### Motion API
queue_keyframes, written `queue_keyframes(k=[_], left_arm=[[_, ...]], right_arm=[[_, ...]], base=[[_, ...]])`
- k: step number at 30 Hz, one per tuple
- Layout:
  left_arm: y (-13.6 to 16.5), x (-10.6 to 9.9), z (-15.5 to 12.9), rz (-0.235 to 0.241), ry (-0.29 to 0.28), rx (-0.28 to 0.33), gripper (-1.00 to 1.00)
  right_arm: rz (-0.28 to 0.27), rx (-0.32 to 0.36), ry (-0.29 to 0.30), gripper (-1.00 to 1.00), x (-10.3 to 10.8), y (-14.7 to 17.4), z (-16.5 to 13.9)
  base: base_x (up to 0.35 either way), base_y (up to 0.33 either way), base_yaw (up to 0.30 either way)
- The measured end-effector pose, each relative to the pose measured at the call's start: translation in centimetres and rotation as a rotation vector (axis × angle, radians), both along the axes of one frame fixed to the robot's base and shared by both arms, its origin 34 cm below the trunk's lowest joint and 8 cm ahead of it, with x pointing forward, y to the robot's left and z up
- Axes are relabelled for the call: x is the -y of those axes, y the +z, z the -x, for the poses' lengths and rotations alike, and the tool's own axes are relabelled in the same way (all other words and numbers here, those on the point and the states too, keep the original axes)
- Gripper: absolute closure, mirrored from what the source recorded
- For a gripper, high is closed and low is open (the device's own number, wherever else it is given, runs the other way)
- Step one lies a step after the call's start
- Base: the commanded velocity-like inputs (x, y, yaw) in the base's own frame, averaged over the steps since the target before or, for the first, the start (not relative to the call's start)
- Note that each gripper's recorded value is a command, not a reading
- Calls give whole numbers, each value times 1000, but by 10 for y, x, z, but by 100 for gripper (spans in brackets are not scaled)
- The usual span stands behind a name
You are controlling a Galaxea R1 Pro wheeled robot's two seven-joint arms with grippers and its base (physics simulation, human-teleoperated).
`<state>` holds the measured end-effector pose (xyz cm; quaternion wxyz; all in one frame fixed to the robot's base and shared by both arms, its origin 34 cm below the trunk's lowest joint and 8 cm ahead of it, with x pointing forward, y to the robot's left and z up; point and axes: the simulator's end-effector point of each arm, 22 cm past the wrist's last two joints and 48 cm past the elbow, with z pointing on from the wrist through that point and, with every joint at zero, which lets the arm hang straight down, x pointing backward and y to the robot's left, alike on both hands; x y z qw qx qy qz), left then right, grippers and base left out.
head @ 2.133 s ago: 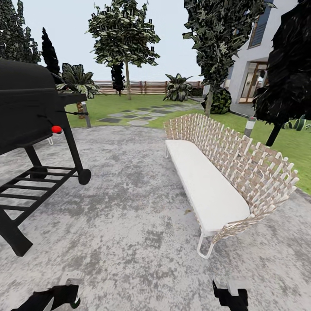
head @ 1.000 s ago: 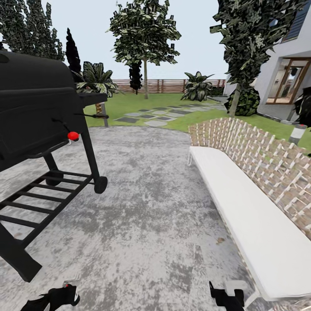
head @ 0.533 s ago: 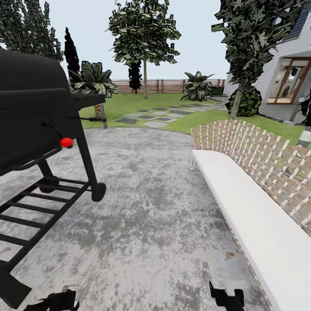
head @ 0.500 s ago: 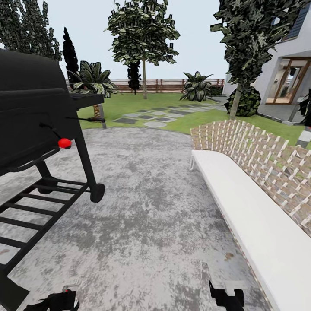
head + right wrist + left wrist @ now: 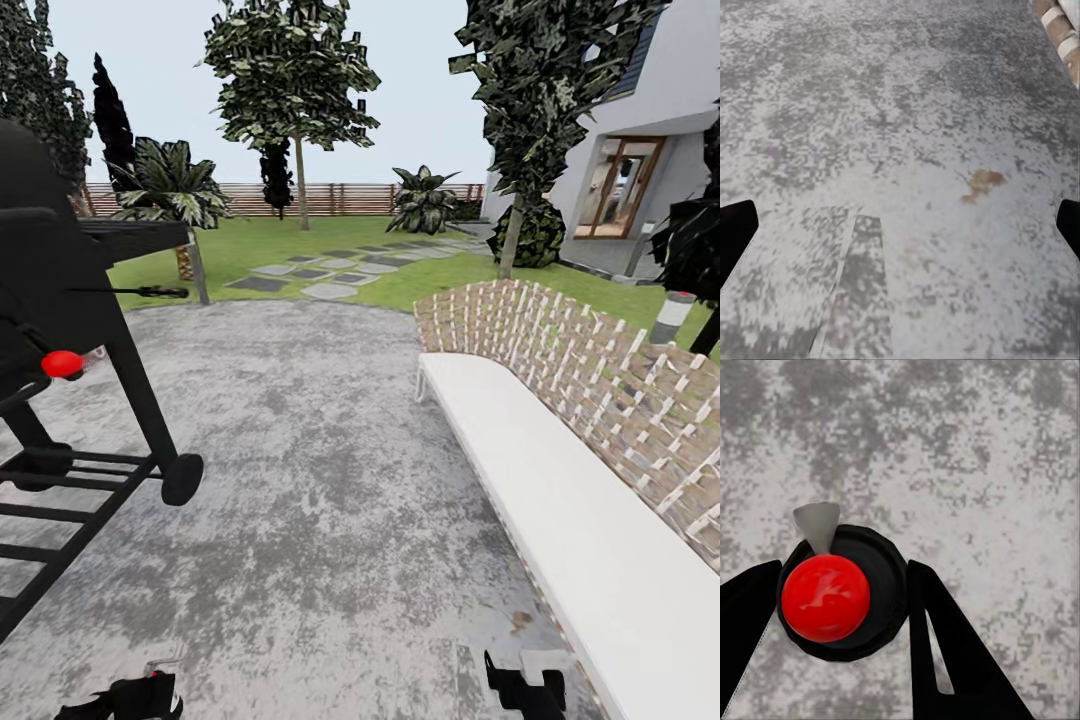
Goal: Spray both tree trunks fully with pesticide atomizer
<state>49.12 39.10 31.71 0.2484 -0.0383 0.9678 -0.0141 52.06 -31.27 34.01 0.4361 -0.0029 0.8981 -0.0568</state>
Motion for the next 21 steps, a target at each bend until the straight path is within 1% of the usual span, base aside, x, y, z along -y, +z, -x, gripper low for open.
queue_keyframes(k=[5,11,21], left_arm=[[0,0,0,0,-1,-1,100],[-4,1,3,1,-2,-9,100],[-6,1,7,2,-2,-19,100]], right_arm=[[0,-1,-1,-100,0,0,0],[1,-7,-3,-100,1,-3,2],[1,-10,-5,-100,1,-4,3]], base=[[339,0,-16],[339,0,-69],[339,0,-6]])
